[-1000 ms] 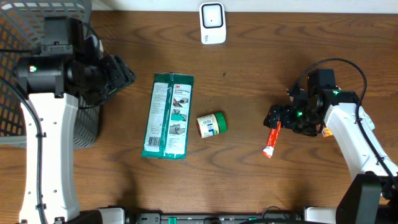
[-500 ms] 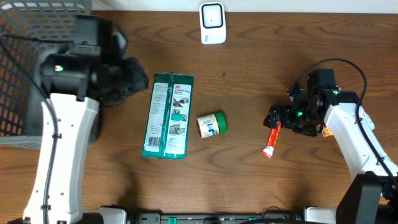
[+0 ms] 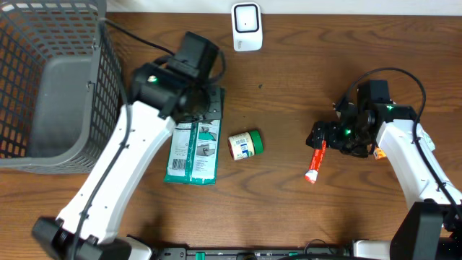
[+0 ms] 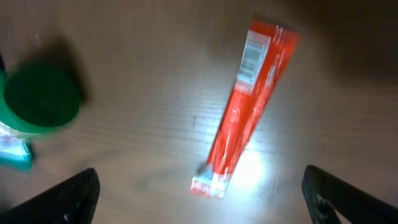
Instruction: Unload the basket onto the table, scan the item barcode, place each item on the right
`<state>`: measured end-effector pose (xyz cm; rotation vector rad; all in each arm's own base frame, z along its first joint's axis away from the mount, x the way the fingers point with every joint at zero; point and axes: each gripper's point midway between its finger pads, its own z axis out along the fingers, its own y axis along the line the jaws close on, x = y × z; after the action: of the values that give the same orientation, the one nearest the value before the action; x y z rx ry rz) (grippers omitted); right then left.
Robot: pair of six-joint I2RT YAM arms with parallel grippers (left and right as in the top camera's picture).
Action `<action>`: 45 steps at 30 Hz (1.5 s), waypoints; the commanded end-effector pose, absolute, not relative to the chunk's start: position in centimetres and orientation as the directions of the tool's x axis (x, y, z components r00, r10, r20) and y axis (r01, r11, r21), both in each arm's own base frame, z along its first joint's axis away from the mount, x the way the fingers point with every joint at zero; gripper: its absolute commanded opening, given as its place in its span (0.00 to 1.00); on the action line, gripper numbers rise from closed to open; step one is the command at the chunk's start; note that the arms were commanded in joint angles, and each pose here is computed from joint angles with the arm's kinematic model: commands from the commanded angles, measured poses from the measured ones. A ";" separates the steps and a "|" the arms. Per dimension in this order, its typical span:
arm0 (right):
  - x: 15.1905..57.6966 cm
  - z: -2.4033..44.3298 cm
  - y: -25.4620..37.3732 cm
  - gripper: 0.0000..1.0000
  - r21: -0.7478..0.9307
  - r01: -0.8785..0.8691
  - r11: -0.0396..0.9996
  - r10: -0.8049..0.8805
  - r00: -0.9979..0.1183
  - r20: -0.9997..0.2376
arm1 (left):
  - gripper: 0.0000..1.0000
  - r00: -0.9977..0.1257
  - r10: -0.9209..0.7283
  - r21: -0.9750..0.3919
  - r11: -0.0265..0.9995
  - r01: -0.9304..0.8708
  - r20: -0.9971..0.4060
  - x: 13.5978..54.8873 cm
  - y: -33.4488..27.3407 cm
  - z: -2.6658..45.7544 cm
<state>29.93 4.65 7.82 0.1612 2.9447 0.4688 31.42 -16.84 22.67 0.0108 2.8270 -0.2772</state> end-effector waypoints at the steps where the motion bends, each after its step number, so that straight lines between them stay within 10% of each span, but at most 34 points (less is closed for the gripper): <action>1: 33.9 8.6 2.5 0.99 0.216 0.050 0.975 0.117 -0.944 -0.308 | 0.08 -0.967 -0.001 -0.132 0.991 0.034 -0.255 31.8 -16.5 20.7; 10: 37.4 10.2 2.4 0.99 0.228 0.038 0.973 0.139 -0.882 -0.450 | 0.08 -0.961 0.029 -0.134 0.989 0.068 -0.275 32.7 -16.5 20.6; 21: 35.7 10.9 6.5 0.99 0.522 0.177 0.834 0.350 -0.901 -0.254 | 0.08 -0.971 0.046 -0.335 0.934 0.125 -0.235 33.3 -16.4 21.4; 22: 36.1 11.3 6.8 0.82 0.546 0.154 0.824 0.346 -0.899 -0.269 | 0.08 -0.969 0.059 -0.346 0.928 0.142 -0.239 33.3 -16.5 21.5; 24: 36.4 11.5 6.6 0.07 0.550 0.154 0.821 0.353 -0.894 -0.276 | 0.09 -0.968 0.069 -0.350 0.924 0.154 -0.242 33.3 -16.4 21.5; 25: 36.2 11.4 6.3 0.01 0.553 0.182 0.813 0.374 -0.891 -0.257 | 0.09 -0.968 0.065 -0.350 0.925 0.149 -0.242 33.4 -16.2 21.5; 34: 30.5 7.3 3.6 0.22 0.290 0.395 0.872 0.434 -0.897 -0.083 | 0.13 -0.963 0.053 -0.356 0.923 0.148 -0.265 34.5 -16.3 21.3; 45: 28.4 1.9 3.8 0.27 0.092 0.395 0.914 0.405 -0.896 -0.183 | 0.17 -0.972 0.056 -0.350 0.927 0.135 -0.229 34.4 -16.2 20.3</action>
<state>29.31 4.74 3.27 0.5535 2.8941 0.1941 34.51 -16.15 20.65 0.1232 2.8588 -0.5333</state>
